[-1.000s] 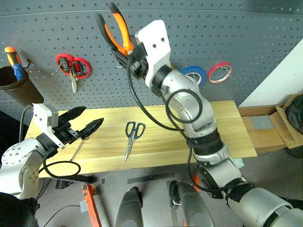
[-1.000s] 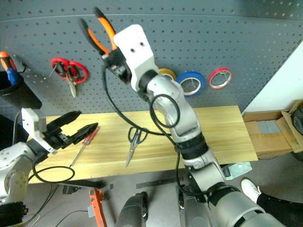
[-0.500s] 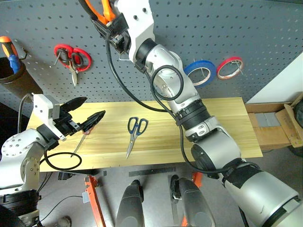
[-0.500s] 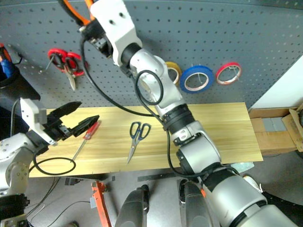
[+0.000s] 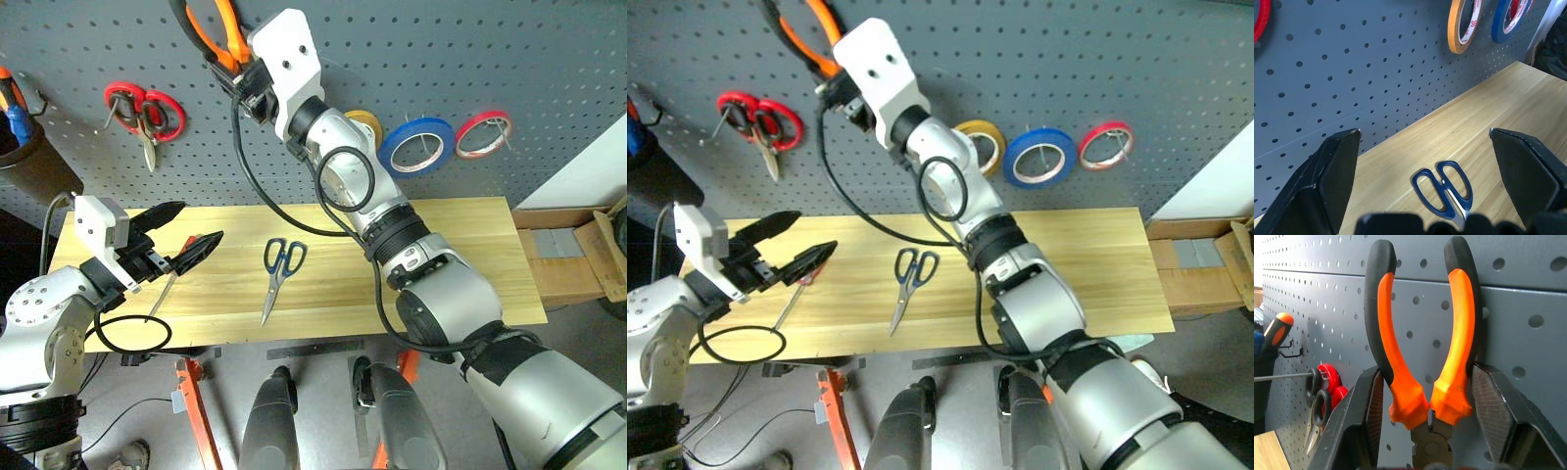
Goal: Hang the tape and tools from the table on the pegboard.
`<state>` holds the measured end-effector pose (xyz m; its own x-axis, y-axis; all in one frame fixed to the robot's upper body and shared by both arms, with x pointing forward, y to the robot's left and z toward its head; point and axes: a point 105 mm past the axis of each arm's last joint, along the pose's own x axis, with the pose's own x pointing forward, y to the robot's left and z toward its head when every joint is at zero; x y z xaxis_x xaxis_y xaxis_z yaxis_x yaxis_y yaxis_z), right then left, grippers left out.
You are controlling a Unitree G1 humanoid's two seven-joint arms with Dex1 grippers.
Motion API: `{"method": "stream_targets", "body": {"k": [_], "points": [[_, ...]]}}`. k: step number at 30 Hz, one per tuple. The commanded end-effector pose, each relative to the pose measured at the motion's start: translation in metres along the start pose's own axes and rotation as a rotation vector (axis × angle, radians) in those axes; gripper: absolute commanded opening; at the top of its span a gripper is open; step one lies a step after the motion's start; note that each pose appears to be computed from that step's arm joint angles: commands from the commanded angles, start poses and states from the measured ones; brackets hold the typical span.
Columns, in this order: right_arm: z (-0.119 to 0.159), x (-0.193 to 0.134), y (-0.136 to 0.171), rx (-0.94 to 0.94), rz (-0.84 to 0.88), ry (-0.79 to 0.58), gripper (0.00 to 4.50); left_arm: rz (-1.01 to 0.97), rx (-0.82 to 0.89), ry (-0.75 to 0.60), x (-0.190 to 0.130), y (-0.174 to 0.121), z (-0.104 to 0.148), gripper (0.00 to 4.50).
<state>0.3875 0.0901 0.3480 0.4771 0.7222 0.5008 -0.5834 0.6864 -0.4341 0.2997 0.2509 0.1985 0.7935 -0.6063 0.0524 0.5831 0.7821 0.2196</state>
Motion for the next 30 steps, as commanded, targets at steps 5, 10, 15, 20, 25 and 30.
{"method": "stream_targets", "body": {"k": [5, 10, 15, 20, 25, 30], "points": [[-0.005, -0.015, -0.010, -0.042, -0.053, -0.013, 2.27, -0.019, 0.039, -0.012, 0.002, -0.001, 0.006, 4.50], [-0.015, -0.021, -0.006, -0.034, -0.047, 0.023, 2.27, -0.020, 0.038, -0.011, 0.004, -0.002, 0.003, 4.50], [-0.025, -0.025, -0.005, -0.020, -0.049, 0.073, 2.27, -0.025, 0.039, -0.012, 0.006, -0.003, 0.001, 4.50], [-0.027, -0.031, -0.007, -0.014, -0.036, 0.115, 3.54, -0.028, 0.040, -0.017, 0.009, -0.004, 0.000, 4.50], [-0.011, -0.053, -0.009, -0.006, 0.007, 0.145, 4.16, -0.013, 0.042, -0.023, 0.009, -0.003, 0.000, 4.50], [0.008, -0.083, -0.011, 0.051, 0.034, 0.189, 4.16, 0.038, 0.028, -0.020, 0.007, 0.001, -0.002, 4.50]]}}
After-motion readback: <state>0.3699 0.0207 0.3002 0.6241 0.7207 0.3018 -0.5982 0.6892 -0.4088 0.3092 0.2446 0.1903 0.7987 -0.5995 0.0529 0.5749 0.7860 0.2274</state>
